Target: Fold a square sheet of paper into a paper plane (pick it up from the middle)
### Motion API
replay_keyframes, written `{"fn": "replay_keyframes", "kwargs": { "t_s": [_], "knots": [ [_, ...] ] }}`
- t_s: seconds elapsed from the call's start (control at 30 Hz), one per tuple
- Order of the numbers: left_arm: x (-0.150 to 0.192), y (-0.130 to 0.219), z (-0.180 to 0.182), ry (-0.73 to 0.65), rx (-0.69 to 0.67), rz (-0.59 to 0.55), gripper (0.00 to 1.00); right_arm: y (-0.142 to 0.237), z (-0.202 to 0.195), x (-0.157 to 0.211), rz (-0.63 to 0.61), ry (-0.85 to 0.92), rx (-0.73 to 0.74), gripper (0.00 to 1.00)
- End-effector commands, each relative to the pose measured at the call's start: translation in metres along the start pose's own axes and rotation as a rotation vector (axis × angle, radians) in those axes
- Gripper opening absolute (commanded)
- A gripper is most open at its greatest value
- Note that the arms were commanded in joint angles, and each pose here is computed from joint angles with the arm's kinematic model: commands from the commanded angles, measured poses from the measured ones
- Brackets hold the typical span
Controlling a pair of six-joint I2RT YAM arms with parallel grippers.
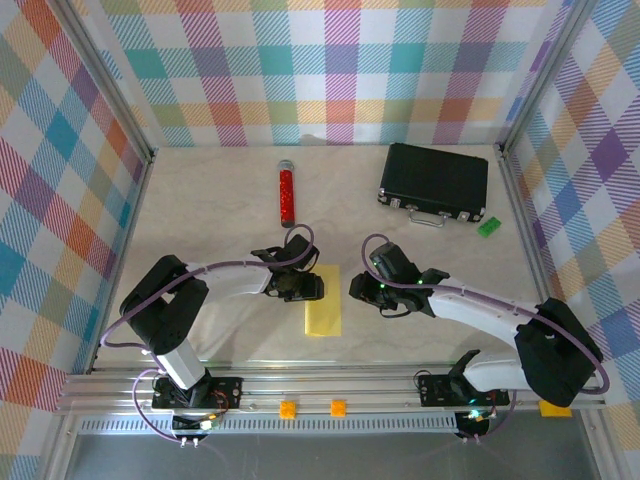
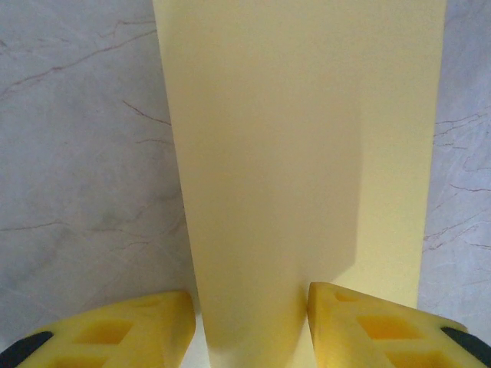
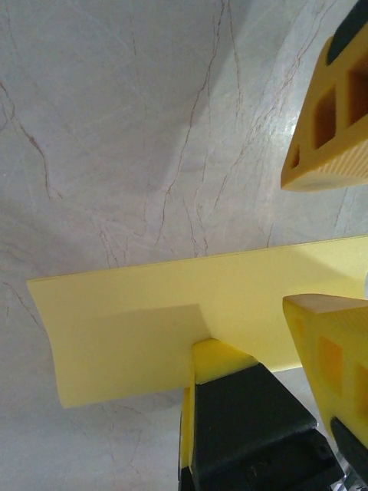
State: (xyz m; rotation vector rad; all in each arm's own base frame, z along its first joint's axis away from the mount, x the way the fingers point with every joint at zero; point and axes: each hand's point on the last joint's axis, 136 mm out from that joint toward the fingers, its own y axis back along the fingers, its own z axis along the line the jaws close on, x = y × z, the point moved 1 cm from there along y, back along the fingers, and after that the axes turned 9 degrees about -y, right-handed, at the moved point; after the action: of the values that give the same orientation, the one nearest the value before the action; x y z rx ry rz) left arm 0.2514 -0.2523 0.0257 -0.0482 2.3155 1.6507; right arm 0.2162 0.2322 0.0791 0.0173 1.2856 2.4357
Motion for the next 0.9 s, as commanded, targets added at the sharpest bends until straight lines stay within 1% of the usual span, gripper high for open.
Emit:
{"fn": "replay_keyframes", "kwargs": {
  "t_s": [0.0,0.23,0.43,0.57,0.7,0.87],
  "knots": [
    [0.028,-0.030,0.032,0.014,-0.122,0.087,0.48,-0.003,0.000,0.000,0.012,-0.004,-0.005,0.40],
    [0.028,-0.031,0.033,0.012,-0.132,0.090,0.48,-0.004,0.002,0.000,0.014,-0.003,-0.012,0.40],
    [0.027,-0.031,0.029,-0.007,-0.116,0.089,0.48,-0.006,0.015,0.005,0.042,0.036,-0.096,0.40],
    [0.025,-0.030,0.026,-0.010,-0.106,0.082,0.48,-0.011,0.015,0.007,0.060,0.027,-0.096,0.39],
    [0.024,-0.030,0.026,-0.021,-0.107,0.082,0.48,-0.016,0.018,0.009,0.086,0.024,-0.105,0.35],
    [0.025,-0.030,0.028,-0.035,-0.118,0.085,0.48,-0.020,0.016,0.008,0.083,0.011,-0.094,0.35]
  ]
}}
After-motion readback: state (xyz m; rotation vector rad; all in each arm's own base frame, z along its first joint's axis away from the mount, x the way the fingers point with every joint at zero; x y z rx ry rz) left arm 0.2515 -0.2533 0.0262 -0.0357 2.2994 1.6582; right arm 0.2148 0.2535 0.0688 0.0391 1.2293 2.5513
